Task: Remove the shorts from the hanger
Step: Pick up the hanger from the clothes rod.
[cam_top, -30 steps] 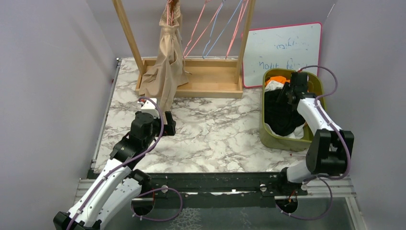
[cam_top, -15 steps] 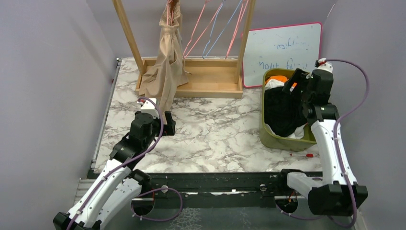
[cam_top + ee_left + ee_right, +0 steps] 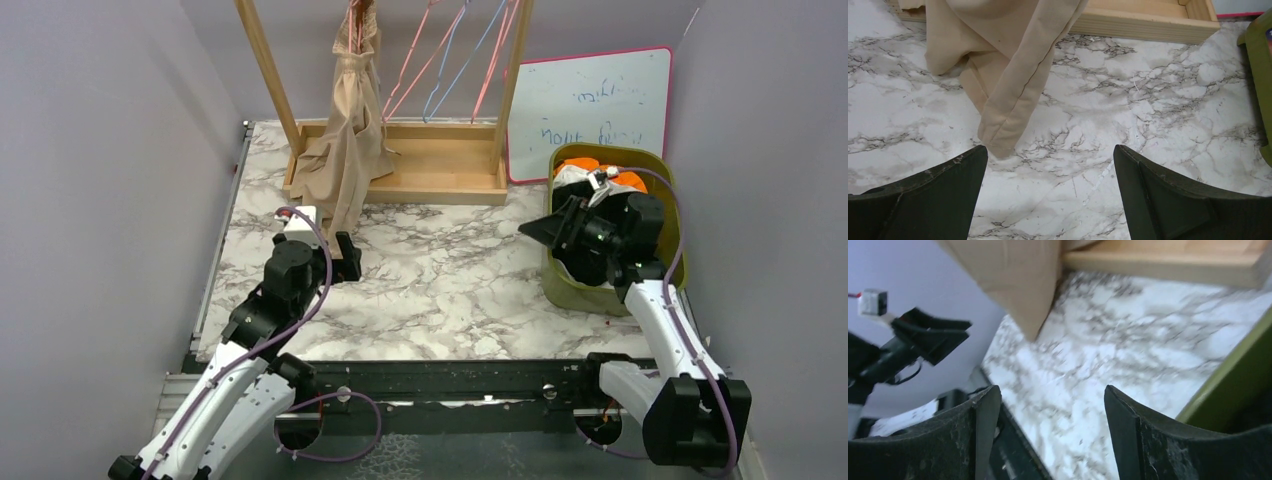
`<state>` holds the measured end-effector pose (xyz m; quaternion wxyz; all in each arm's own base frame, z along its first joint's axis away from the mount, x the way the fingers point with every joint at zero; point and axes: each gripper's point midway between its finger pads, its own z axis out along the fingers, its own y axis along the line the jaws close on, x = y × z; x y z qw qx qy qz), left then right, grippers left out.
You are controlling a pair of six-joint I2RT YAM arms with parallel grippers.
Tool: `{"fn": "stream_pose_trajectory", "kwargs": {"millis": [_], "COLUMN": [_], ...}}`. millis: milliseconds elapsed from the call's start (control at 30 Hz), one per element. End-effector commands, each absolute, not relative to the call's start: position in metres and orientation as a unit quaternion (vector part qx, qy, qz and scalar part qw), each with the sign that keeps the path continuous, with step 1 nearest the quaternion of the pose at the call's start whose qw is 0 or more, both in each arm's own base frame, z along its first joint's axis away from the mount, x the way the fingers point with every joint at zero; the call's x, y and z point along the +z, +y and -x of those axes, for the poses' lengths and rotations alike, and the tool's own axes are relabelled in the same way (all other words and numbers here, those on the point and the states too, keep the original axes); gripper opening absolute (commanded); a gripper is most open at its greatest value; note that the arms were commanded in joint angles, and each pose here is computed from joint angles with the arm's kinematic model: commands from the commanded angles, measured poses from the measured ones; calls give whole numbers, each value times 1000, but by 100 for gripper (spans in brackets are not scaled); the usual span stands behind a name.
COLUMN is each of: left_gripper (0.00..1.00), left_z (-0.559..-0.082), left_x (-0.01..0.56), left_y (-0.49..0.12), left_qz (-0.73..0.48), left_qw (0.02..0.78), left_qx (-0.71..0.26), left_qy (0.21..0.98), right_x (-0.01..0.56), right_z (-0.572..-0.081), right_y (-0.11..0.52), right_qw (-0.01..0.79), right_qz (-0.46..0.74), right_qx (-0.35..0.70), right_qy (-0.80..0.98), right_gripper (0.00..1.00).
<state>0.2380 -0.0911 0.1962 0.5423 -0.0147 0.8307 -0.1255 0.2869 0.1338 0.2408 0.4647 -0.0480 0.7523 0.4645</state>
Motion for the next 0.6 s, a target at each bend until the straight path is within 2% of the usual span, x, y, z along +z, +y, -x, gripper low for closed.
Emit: {"fn": "stream_pose_trajectory", "kwargs": {"millis": [0, 133, 267, 400, 567], "left_gripper": [99, 99, 99, 99, 99], "left_z": [-244, -253, -264, -275, -290], "left_x": [211, 214, 244, 261, 283], "left_y": [-87, -80, -88, -80, -70], "left_qz": [25, 24, 10, 15, 20], "left_qw": [563, 556, 573, 576, 578], "left_qx": [-122, -81, -93, -63, -59], "left_qy": [817, 827, 814, 815, 813], "right_x": [261, 250, 235, 205, 179], "right_z": [-245, -242, -240, -234, -221], "right_y": [157, 161, 185, 213, 219], "right_qw": [429, 405, 374, 338, 309], "right_qz": [161, 154, 163, 164, 148], "right_qx": [533, 523, 522, 501, 497], "right_qy": [712, 734, 749, 780, 797], "right_gripper": [79, 80, 80, 79, 79]}}
